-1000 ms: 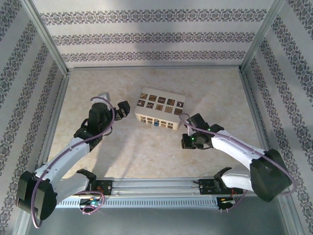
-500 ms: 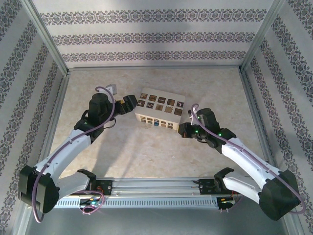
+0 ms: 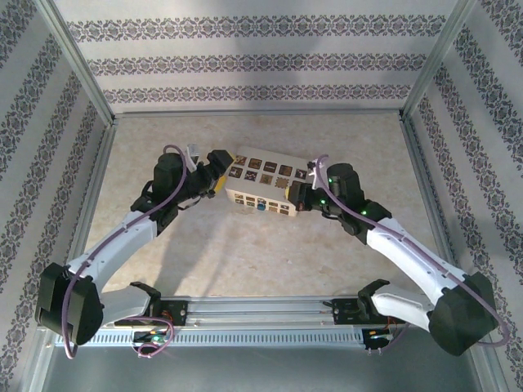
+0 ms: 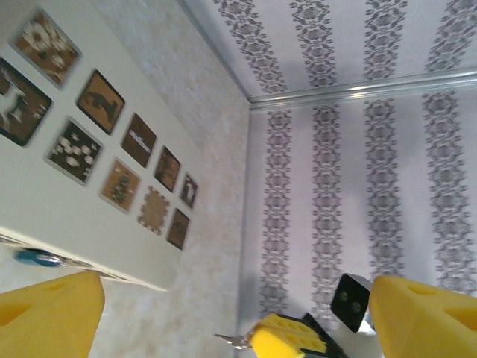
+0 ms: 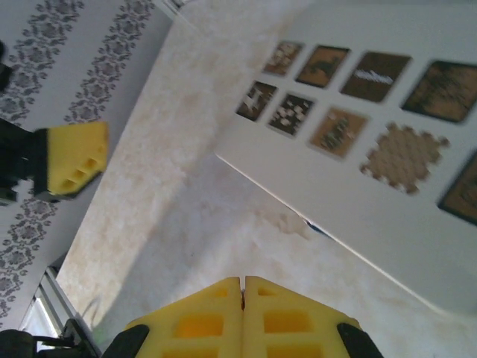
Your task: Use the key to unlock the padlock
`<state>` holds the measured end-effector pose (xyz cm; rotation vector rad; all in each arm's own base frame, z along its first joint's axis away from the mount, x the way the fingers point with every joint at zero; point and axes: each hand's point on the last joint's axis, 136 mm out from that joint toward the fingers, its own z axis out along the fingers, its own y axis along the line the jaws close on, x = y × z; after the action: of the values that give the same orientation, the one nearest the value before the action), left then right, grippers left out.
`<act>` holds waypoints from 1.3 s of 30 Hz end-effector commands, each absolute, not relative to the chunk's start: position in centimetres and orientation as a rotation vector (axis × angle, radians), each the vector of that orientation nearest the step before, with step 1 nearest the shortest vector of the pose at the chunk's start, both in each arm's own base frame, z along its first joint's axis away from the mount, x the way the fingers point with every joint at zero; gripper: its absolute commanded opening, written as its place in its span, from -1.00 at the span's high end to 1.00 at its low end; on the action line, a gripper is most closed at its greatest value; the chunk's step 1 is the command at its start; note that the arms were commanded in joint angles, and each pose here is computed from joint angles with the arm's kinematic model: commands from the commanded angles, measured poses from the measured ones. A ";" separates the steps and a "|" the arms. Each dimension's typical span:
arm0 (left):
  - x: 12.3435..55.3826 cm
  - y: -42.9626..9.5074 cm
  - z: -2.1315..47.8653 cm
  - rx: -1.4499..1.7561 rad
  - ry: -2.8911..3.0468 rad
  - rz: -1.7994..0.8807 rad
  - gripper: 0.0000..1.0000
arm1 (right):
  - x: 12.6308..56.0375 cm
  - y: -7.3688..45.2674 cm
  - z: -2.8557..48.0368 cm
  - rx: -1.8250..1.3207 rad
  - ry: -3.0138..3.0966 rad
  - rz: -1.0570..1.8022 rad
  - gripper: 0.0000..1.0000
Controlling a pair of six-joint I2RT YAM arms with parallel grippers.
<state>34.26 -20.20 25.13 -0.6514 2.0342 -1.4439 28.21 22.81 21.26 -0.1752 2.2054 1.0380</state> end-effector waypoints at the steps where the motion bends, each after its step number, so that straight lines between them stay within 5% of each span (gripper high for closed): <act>1: 34.0 -21.3 26.9 -0.787 1.909 -1.712 -0.79 | 29.3 24.9 25.1 -0.287 2.068 1.083 1.00; 8: 34.3 -21.6 27.7 -0.961 1.771 -1.950 -0.72 | 31.3 28.7 28.2 -0.397 1.979 1.113 1.00; 23: 34.6 -22.3 28.8 -1.020 1.686 -2.030 -0.63 | 33.3 35.4 30.5 -0.518 1.892 1.190 1.00; 39: 35.1 -21.9 27.8 -1.078 1.611 -2.056 -0.17 | 32.0 36.6 29.6 -0.528 1.914 1.236 1.00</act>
<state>35.17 -21.82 26.82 -1.1067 1.6687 -2.0116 32.61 36.21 28.63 -0.5167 1.9548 1.2031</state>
